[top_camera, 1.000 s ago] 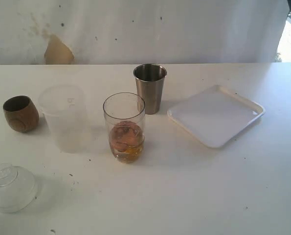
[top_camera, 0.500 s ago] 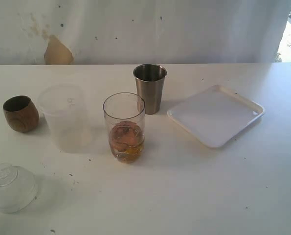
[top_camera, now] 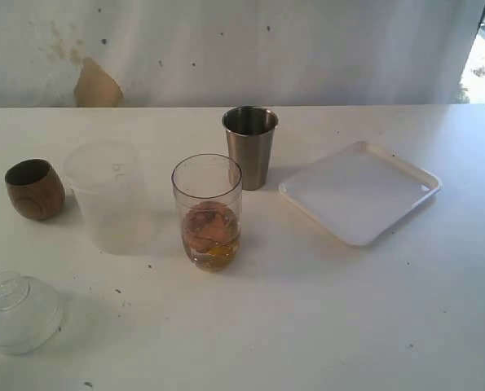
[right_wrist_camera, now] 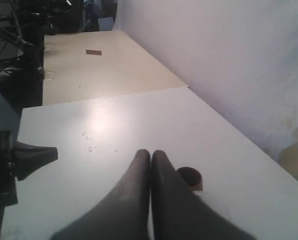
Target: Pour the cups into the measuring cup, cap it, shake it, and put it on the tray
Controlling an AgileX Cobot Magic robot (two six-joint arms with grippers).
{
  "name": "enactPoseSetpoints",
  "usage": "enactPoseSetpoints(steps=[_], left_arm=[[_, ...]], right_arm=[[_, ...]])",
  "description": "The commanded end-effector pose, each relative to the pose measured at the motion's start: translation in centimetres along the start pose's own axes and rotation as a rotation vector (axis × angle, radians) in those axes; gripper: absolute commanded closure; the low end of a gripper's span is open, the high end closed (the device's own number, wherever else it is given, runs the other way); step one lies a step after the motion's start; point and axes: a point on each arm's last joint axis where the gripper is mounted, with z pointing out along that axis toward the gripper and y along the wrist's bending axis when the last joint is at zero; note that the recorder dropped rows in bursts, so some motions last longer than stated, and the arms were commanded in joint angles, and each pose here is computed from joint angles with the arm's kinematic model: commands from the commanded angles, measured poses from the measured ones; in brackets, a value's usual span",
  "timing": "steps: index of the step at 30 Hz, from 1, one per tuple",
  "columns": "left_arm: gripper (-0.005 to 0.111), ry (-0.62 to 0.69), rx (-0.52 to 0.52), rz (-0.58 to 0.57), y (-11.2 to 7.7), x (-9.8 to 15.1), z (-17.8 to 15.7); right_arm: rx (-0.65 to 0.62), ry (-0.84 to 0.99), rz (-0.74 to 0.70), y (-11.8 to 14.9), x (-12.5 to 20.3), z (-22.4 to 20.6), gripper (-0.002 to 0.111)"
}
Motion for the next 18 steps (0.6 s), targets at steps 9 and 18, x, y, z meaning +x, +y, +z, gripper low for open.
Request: enactPoseSetpoints(steps=[9, 18], left_arm=[[0.106, -0.009, 0.000, -0.006, 0.0, 0.1, 0.0], [0.106, -0.009, 0.000, -0.006, 0.0, 0.1, 0.0]], right_arm=[[0.040, 0.070, -0.347, 5.7, 3.2, 9.2, 0.108], [0.411, 0.269, -0.410, 7.6, 6.9, 15.0, 0.108]])
